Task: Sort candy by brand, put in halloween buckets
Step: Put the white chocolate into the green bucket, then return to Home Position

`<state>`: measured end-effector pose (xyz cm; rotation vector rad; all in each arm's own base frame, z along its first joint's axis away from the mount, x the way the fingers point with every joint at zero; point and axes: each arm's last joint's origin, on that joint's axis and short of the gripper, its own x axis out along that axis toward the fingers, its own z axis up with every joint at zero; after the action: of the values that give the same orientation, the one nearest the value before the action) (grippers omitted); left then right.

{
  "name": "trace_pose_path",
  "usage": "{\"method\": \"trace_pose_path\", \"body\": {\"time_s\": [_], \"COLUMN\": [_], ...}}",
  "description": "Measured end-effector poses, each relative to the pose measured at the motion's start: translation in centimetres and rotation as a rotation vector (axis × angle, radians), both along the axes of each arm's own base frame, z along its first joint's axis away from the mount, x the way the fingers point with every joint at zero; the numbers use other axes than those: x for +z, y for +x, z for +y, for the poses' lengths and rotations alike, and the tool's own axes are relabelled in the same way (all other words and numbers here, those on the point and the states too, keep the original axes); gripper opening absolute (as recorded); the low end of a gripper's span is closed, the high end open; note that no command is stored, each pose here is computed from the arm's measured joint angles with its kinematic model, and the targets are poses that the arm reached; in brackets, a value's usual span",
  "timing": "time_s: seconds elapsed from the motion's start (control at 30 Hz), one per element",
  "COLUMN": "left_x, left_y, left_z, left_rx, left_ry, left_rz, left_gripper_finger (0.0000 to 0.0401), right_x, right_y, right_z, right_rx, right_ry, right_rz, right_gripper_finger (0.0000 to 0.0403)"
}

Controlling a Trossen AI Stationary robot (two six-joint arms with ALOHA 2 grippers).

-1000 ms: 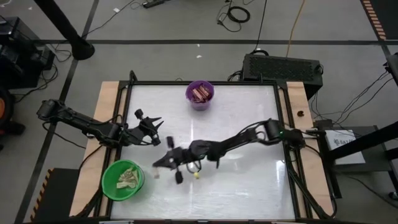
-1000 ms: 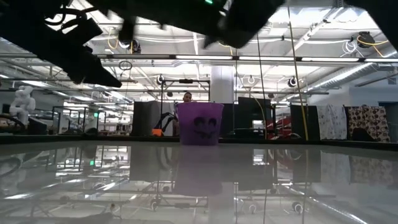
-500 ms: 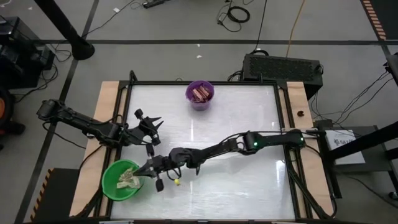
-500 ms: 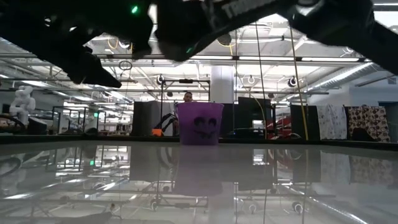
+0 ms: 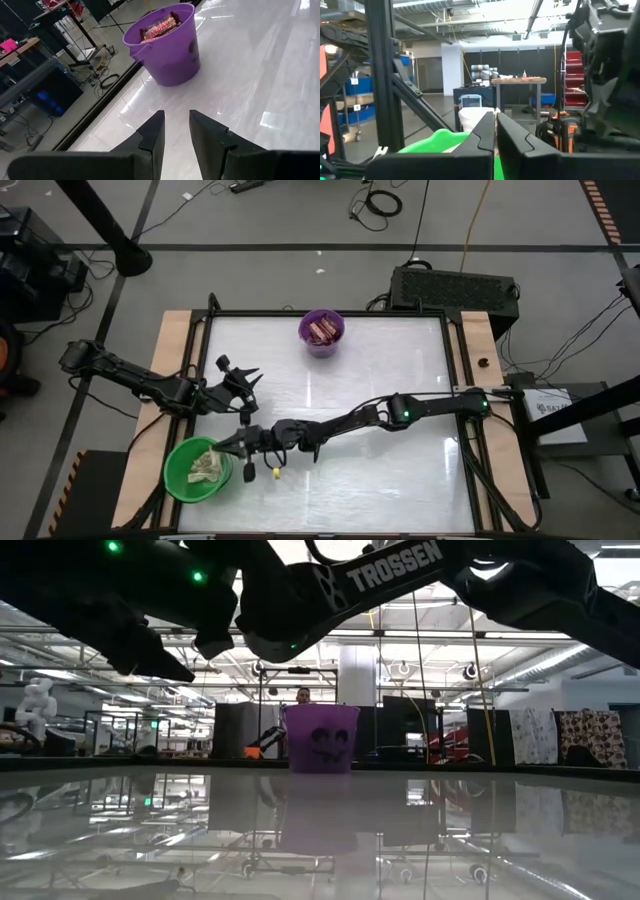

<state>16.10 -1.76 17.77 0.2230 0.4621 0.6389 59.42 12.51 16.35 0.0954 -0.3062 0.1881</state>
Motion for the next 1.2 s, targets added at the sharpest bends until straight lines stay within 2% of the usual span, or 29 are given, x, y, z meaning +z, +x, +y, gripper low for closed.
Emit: {"method": "trace_pose_path", "body": {"time_s": [0.27,0.53,0.67,0.87,1.0,1.1,1.2], "left_x": [0.0,0.0,-0.2,0.0,0.7,2.4,4.7], "left_y": [0.0,0.0,-0.1,0.0,0.4,1.1,1.7], "left_z": [0.0,0.0,0.0,-0.1,0.1,0.6,1.4], "left_rx": [0.001,0.001,0.002,-0.013,-0.003,0.015,0.041], "left_ry": [-0.001,0.001,0.003,-0.011,-0.006,0.025,0.07], "left_rz": [-0.002,0.004,0.02,0.003,-0.05,-0.075,-0.091], "left_gripper_finger": [0.0098,0.0098,0.0098,0.0098,0.0098,0.0098,0.0098], "right_x": [-0.1,-0.2,0.9,5.6,9.2,12.4,15.6], "right_y": [0.0,0.0,0.1,-1.0,-2.6,-4.3,-6.1], "right_z": [0.1,0.2,0.4,-1.0,-2.3,-3.6,-5.0], "right_rx": [0.009,0.001,0.072,0.101,0.2,0.288,0.292], "right_ry": [-0.006,-0.043,-0.047,-0.138,-0.175,-0.153,-0.136], "right_rz": [0.014,0.012,0.127,0.397,0.532,0.595,0.647], "right_gripper_finger": [0.0033,0.0093,0.0118,0.0132,0.0132,0.0132,0.0132]}}
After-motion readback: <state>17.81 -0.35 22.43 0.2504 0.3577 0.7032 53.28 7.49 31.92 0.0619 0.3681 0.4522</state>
